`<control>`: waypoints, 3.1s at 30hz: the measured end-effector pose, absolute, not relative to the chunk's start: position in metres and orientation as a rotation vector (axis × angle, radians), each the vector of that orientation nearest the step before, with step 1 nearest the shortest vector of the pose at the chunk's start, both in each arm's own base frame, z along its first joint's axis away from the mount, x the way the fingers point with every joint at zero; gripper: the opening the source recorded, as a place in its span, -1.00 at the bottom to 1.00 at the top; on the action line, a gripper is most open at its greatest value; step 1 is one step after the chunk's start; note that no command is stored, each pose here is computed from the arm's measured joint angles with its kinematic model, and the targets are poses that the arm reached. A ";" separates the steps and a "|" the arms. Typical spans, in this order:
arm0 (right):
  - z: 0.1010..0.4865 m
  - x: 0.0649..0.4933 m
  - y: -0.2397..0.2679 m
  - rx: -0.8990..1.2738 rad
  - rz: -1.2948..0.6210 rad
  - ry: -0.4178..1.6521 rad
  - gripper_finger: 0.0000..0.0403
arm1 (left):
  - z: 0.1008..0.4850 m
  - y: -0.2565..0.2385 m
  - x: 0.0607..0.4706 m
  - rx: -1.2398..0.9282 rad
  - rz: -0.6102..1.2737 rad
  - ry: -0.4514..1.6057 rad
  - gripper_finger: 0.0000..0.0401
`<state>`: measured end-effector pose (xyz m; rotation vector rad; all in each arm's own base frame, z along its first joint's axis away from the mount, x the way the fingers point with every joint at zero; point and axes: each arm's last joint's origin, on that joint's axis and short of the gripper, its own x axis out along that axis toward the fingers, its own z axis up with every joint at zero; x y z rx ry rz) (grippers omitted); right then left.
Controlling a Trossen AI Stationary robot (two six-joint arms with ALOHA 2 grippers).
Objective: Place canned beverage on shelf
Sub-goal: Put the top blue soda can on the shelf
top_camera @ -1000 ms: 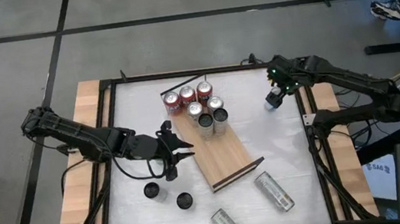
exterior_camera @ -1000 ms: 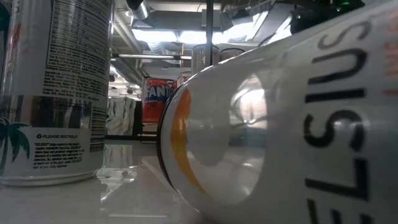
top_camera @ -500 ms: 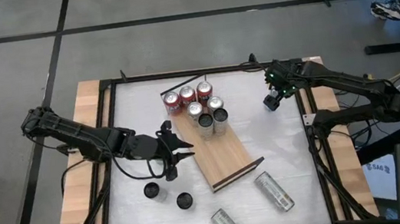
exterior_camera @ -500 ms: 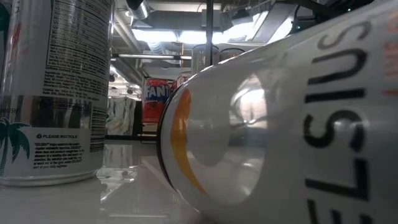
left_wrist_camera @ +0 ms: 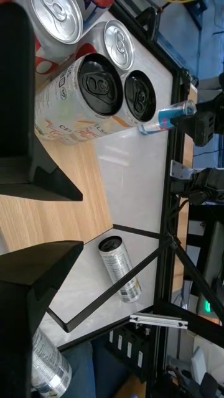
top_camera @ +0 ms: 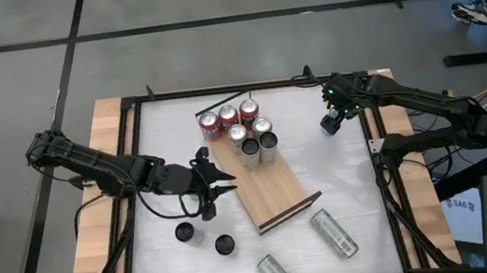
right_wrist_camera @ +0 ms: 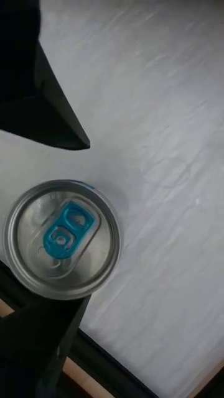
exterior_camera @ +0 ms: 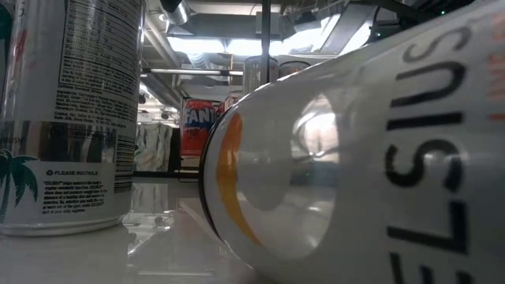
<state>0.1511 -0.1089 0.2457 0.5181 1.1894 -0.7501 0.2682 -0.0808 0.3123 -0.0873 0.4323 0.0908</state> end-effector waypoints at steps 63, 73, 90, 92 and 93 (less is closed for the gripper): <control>0.358 0.200 -0.007 0.680 -0.363 0.869 0.16 | 0.312 -0.081 0.268 -0.087 0.091 0.432 -0.48; 0.354 0.231 0.046 0.622 -0.249 0.933 0.16 | 0.313 -0.080 0.268 -0.084 0.107 0.428 -0.48; 0.321 0.285 0.074 0.488 -0.326 1.172 0.16 | 0.313 -0.080 0.268 -0.084 0.106 0.428 -0.48; 0.318 0.287 0.075 0.502 -0.342 1.180 0.16 | 0.313 -0.080 0.268 -0.084 0.106 0.428 -0.48; 0.317 0.288 0.075 0.508 -0.350 1.183 0.16 | 0.313 -0.080 0.268 -0.084 0.106 0.428 -0.48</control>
